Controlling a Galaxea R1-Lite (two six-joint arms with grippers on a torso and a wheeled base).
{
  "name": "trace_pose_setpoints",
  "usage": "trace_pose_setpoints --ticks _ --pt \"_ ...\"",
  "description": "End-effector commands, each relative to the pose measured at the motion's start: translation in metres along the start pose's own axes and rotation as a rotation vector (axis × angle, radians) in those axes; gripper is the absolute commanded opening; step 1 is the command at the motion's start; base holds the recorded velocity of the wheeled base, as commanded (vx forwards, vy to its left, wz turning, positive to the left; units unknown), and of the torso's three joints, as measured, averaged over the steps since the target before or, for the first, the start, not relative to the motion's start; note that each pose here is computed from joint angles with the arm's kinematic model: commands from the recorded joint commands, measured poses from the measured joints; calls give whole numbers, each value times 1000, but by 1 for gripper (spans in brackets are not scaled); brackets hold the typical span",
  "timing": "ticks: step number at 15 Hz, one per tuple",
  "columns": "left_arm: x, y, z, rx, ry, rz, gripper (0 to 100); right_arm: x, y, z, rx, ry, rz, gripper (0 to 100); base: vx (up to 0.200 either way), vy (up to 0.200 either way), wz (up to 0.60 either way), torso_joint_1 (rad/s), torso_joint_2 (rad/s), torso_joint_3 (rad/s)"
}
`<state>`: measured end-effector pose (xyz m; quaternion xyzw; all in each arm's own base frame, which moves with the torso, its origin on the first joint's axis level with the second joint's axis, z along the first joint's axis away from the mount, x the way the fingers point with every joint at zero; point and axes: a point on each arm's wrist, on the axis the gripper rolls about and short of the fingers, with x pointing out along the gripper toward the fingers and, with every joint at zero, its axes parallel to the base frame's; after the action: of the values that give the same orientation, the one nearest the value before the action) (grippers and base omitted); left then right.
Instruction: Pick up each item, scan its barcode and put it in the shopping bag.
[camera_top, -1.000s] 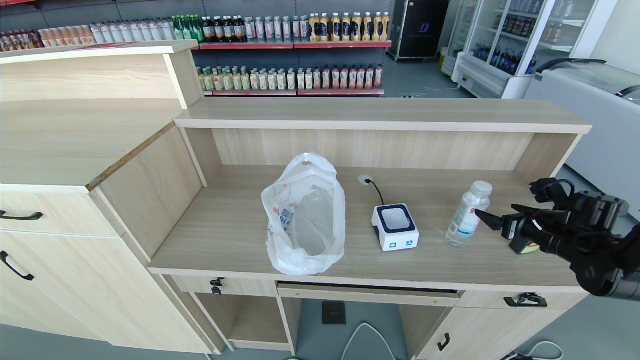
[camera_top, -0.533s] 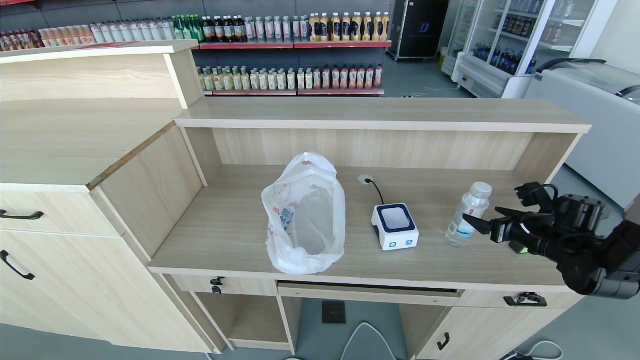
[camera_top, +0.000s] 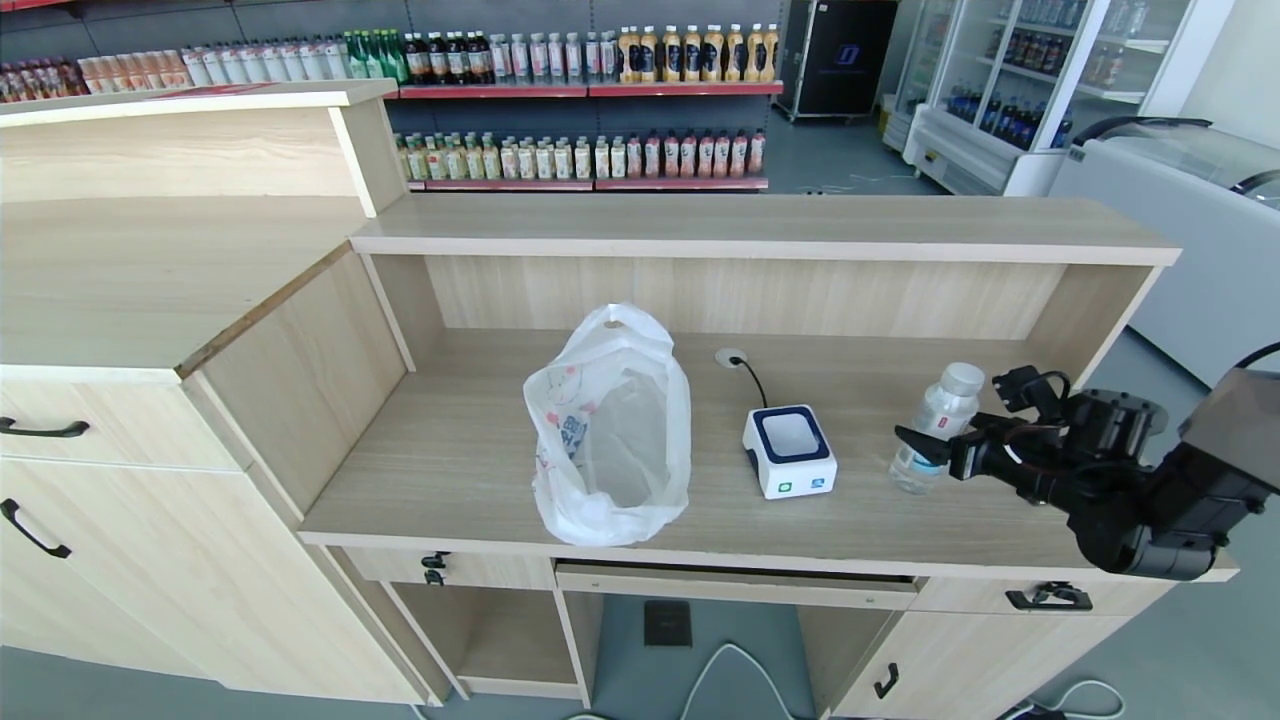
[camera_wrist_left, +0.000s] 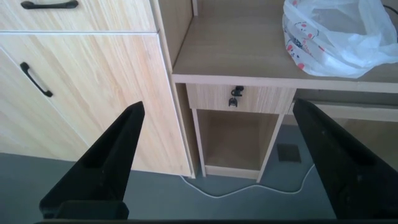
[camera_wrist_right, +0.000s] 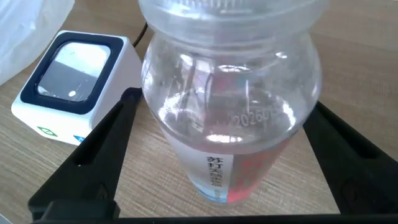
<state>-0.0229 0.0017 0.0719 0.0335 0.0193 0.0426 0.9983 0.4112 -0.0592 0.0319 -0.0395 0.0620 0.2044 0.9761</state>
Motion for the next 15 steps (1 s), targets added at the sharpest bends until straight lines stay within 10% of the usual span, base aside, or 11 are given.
trace_pose_setpoints --ticks 1,11,12,15 --pt "0 0 0 0 0 1 100 10 3 -7 2 1 36 100 0 0 0 0 0 0" --pt "0 0 0 0 0 1 100 33 8 -7 6 -45 133 100 0 0 0 0 0 0" --pt "0 0 0 0 0 1 100 33 8 -8 7 -44 146 0 0 0 0 0 0 0" --pt "0 0 0 0 0 1 100 31 5 -5 3 -52 139 0 0 0 0 0 0 0"
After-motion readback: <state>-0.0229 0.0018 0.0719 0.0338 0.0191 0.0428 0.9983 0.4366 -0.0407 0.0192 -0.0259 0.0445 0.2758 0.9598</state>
